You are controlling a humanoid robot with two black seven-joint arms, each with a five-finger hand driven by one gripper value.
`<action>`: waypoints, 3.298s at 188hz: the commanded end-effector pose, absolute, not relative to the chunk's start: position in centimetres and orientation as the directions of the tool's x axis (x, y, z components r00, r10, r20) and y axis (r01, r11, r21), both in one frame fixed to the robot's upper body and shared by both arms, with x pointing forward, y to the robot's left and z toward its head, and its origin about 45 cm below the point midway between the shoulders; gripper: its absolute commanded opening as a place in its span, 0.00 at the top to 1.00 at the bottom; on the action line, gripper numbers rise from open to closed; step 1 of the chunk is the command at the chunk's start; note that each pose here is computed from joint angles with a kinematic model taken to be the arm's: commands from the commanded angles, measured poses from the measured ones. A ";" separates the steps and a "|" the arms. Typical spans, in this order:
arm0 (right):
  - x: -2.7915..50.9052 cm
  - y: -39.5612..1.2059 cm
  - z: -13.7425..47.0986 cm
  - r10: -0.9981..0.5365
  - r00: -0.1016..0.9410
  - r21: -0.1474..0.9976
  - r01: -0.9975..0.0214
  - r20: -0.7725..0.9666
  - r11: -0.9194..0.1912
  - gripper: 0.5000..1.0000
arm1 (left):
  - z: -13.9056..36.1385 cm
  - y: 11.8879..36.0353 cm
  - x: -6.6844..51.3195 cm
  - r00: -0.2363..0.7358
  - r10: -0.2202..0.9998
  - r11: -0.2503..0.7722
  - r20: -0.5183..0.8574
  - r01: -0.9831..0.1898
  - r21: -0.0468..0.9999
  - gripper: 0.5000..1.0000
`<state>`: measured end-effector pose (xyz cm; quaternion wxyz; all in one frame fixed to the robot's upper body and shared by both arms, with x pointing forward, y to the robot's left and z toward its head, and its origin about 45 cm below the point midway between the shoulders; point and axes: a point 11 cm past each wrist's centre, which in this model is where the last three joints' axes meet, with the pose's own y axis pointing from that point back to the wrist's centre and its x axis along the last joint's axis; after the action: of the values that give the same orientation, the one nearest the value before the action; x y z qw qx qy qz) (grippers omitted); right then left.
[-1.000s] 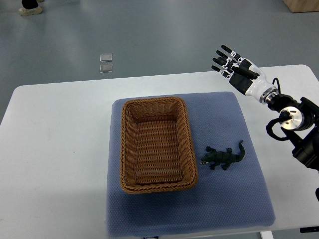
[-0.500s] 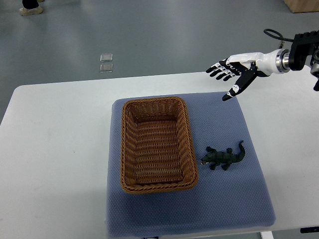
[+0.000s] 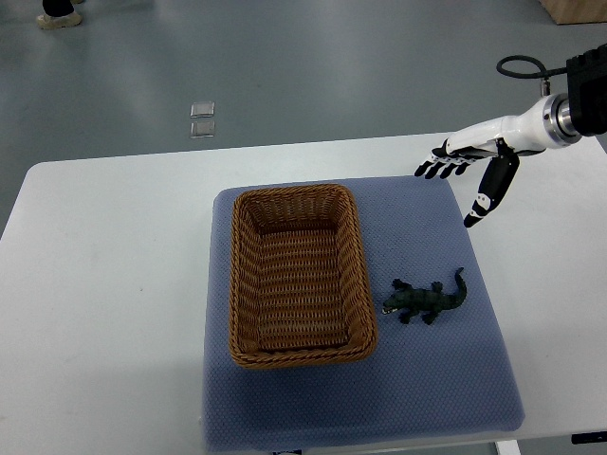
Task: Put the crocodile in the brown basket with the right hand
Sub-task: 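Move the right hand over the dark green toy crocodile, fingers open, then lower the right hand onto the crocodile and close fingers around it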
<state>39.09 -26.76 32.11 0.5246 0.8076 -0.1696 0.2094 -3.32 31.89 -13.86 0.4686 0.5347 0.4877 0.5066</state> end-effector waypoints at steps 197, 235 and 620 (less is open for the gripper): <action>33.9 -24.8 21.7 -0.176 0.928 0.767 -0.371 0.329 -0.523 0.17 | -13.8 32.2 -3.3 0.009 0.995 -0.096 0.095 0.049 0.994 0.00; 33.6 -25.3 20.4 -0.185 0.918 0.769 -0.395 0.351 -0.503 0.19 | -13.8 32.2 -3.3 0.009 0.995 -0.096 0.095 0.049 0.994 0.00; 31.5 -26.3 15.2 -0.212 0.814 0.620 -0.556 0.541 -0.554 1.00 | -13.8 32.2 -3.6 0.007 0.995 -0.096 0.095 0.054 0.994 0.00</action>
<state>31.36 -26.26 15.12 0.4168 0.8586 -0.2215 0.2001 -3.58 32.22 -13.84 0.4632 0.5381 0.4875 0.5082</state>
